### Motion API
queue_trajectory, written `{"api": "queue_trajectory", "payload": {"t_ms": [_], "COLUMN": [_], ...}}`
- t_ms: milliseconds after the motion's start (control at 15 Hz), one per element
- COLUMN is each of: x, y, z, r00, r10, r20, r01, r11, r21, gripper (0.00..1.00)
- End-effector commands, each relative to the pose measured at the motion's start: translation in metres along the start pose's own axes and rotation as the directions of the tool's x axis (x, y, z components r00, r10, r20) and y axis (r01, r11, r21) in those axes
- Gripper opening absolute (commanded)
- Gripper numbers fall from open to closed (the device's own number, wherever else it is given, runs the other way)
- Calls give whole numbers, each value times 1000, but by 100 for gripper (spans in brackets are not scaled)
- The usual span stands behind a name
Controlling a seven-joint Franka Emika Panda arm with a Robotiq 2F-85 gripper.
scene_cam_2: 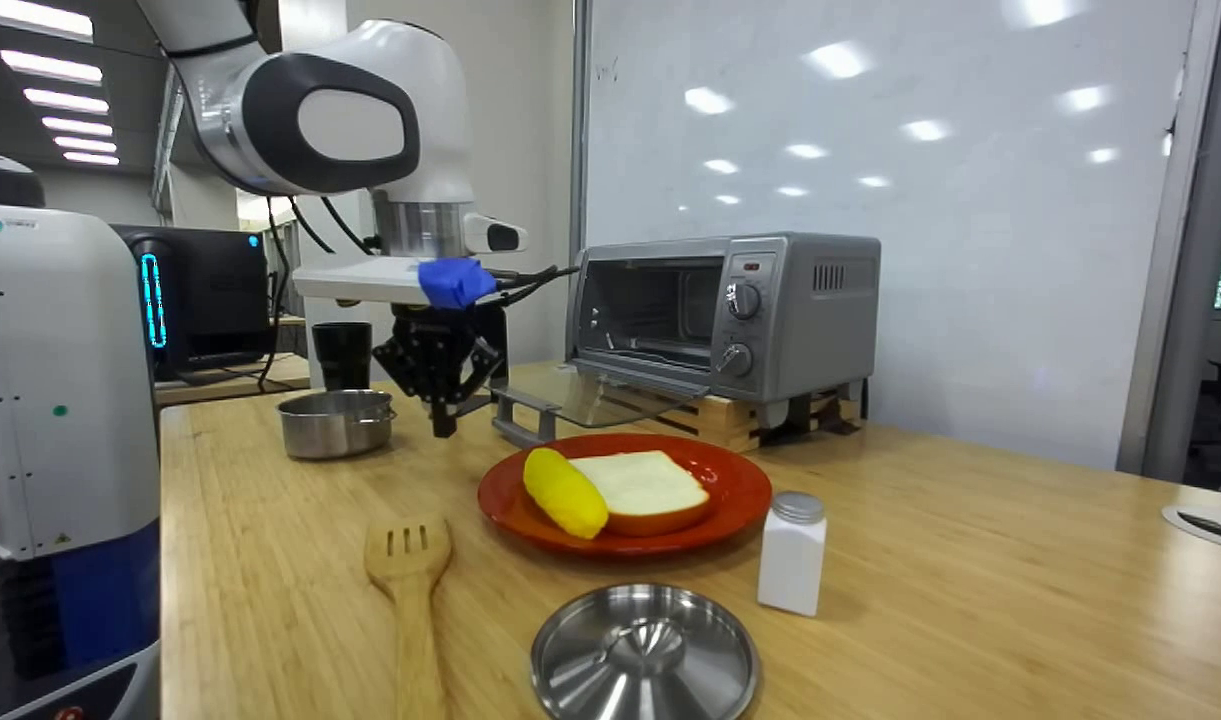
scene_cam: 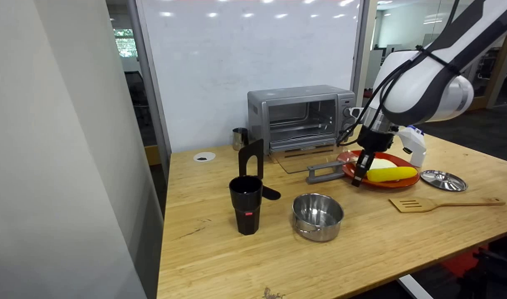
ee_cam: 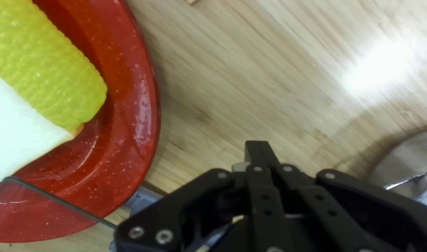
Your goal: Move the silver pot and the red plate away from the microwave, and close the microwave door.
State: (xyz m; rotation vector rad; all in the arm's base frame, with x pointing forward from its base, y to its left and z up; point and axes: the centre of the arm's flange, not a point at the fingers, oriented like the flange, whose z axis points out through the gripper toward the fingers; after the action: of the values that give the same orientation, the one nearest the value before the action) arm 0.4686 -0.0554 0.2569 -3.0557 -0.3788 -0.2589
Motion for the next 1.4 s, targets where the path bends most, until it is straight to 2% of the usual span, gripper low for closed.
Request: {"api": "queue_trajectory", "payload": {"t_ms": [0, 800, 1333], "x": [4, 3, -17], "y": [19, 34, 45], "z": [13, 39, 29], "r00": [1000, 1000, 999], "r10": [-12, -9, 36], "r20": [-6, 6, -1], "r01": [12, 9, -36], "r11": [1000, 1000, 998], "r21": [-7, -11, -53], "gripper": [0, 0, 0]}}
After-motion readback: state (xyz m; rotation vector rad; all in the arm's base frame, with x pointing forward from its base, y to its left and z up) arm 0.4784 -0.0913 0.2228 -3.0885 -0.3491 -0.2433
